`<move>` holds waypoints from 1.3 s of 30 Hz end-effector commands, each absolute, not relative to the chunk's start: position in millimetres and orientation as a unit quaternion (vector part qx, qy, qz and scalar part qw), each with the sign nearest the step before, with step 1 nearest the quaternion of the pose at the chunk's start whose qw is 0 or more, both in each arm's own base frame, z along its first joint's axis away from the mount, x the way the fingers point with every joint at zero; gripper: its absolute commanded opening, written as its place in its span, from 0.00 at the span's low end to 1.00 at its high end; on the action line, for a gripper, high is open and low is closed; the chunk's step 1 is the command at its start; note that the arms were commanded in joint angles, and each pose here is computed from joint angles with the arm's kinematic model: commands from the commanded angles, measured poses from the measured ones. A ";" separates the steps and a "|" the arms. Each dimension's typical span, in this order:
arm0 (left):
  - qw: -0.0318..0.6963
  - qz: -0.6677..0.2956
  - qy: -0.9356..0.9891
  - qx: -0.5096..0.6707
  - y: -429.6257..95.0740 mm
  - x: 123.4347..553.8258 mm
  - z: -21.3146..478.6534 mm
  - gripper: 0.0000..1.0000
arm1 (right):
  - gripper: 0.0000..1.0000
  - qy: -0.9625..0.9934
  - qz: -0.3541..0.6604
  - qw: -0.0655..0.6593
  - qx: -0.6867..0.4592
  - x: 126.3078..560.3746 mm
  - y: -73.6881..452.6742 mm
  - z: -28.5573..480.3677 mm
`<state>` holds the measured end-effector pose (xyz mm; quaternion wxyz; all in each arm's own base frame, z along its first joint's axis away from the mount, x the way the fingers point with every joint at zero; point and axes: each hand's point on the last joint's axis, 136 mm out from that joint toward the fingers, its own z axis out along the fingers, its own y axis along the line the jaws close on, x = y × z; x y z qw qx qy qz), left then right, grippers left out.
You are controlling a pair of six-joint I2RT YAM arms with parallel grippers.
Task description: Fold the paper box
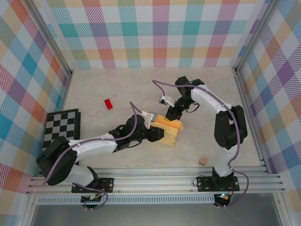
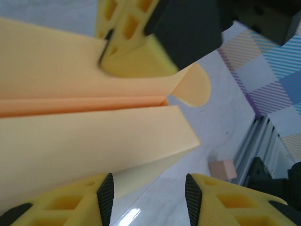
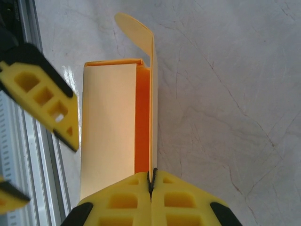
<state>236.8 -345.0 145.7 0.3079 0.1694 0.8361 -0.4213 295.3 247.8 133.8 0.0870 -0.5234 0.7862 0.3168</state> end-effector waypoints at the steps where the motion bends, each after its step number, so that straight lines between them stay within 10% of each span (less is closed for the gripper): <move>1: 0.315 -0.447 0.819 0.172 -368.3 237.8 159.0 0.46 | 0.00 0.779 0.337 0.084 -0.522 293.2 250.8 130.0; 21: 0.349 -0.401 0.810 0.248 -352.0 228.1 191.0 0.35 | 0.00 0.793 0.333 0.070 -0.505 304.1 241.4 108.4; 39: 0.309 -0.377 0.846 0.215 -384.7 242.4 109.6 0.33 | 0.00 0.790 0.333 0.081 -0.508 299.3 240.0 112.9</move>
